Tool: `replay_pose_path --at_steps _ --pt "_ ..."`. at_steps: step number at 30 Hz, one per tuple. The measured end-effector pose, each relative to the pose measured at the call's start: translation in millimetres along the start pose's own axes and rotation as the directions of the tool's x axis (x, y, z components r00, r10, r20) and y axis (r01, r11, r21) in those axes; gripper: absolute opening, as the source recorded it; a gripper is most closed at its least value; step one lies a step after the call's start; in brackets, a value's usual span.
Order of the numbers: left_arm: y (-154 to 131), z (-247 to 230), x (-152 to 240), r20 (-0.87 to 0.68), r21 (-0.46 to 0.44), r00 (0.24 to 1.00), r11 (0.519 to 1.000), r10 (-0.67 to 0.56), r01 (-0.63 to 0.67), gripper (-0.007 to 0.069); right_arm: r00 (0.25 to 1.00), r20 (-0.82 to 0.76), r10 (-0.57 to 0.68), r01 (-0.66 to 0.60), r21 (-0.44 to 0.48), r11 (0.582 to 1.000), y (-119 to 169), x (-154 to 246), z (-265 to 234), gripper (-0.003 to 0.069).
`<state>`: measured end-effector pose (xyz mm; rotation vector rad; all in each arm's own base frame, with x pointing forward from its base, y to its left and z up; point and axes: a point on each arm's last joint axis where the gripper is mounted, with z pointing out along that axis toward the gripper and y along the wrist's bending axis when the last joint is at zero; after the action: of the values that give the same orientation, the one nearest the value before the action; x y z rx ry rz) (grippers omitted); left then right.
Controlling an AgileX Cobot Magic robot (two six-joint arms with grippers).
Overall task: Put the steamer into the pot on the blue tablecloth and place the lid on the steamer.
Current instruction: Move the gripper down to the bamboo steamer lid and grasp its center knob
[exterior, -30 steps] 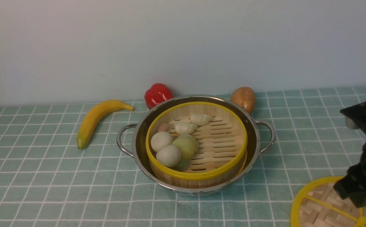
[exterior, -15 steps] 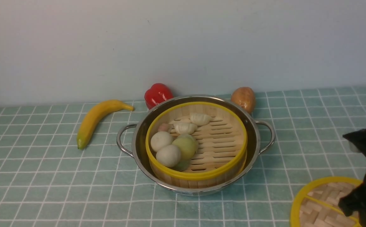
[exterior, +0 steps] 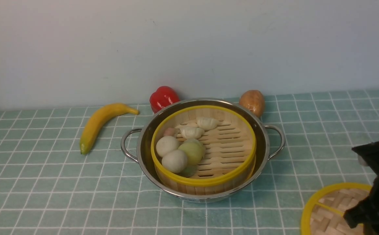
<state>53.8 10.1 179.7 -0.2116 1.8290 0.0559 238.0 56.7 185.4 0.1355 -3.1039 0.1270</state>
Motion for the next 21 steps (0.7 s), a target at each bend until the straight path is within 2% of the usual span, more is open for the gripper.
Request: replay_pose_path --at_steps 7,21 --pt "0.0 0.0 0.0 0.0 0.0 1.0 1.0 0.0 0.0 0.0243 0.998 -0.032 -0.05 0.052 0.069 0.996 -3.3 -7.3 17.1 0.0316" --pt "0.0 0.0 0.0 0.0 0.0 1.0 1.0 0.0 0.0 0.0243 0.999 -0.036 -0.027 0.028 0.016 0.999 0.7 -8.5 14.9 0.0321"
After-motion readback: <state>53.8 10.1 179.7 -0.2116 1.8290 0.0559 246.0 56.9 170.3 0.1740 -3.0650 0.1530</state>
